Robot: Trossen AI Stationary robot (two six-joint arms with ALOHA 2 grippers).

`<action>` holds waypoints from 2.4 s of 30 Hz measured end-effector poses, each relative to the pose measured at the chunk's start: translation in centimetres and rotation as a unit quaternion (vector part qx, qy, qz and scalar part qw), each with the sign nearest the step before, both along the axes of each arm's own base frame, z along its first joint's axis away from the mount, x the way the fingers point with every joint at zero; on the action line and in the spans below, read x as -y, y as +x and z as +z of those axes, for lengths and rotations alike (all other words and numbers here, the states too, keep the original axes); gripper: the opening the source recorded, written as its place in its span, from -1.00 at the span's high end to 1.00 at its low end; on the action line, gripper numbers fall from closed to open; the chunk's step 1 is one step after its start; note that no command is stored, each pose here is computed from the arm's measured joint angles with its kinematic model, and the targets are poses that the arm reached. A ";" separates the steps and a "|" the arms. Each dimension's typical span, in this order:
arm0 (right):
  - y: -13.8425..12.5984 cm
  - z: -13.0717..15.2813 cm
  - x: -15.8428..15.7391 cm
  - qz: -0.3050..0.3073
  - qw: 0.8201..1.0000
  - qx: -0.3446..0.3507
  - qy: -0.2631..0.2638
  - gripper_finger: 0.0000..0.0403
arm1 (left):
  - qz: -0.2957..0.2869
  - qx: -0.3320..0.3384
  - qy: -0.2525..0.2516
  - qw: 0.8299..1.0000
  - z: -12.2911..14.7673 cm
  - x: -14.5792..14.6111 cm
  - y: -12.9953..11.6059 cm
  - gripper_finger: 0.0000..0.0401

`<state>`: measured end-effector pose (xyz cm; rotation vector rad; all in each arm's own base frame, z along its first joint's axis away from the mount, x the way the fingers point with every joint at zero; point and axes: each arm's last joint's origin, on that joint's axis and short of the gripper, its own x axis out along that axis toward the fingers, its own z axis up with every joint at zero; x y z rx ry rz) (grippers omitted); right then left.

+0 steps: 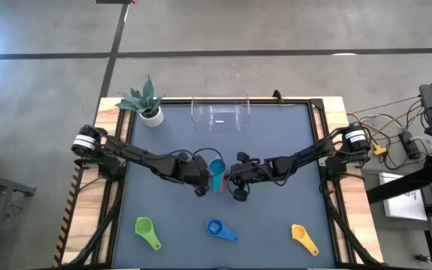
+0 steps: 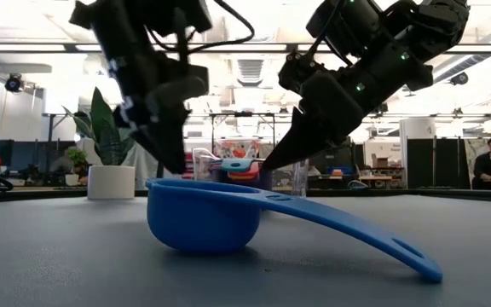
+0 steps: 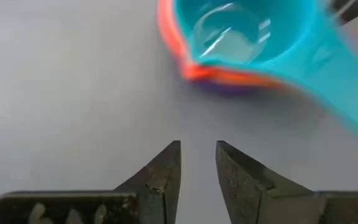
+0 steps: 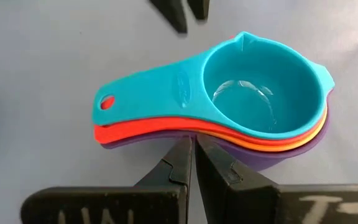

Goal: Nest measuring cups in basket
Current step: Stack the green measuring cup on top of the light blue measuring cup

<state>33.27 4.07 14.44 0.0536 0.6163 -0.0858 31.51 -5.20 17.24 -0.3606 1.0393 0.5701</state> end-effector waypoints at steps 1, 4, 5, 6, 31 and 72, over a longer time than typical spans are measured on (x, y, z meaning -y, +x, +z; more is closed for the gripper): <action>0.0 0.0 0.0 0.001 1.000 -0.001 -0.001 0.94 | 0.002 -0.007 0.003 1.000 0.3 0.1 -0.4 0.58; -0.1 -0.1 0.0 0.006 1.000 -0.009 -0.009 0.94 | -0.003 -0.022 0.005 1.000 1.2 0.6 -1.5 0.58; -0.2 -0.2 0.0 0.007 1.000 -0.013 -0.011 0.94 | -0.009 -0.024 0.006 1.000 1.4 0.9 -1.7 0.58; -0.2 -0.2 0.0 0.007 1.000 -0.017 -0.012 0.94 | -0.017 -0.026 0.006 1.000 1.6 1.4 -2.0 0.58; -1.8 2.2 -0.5 0.027 0.999 -0.017 -0.023 0.94 | -0.063 -0.214 -0.120 0.968 2.6 12.4 -12.2 0.56; -2.1 1.8 -1.1 0.046 0.998 -0.028 -0.037 0.94 | -0.070 -0.131 -0.160 0.976 -1.3 10.7 -18.7 0.12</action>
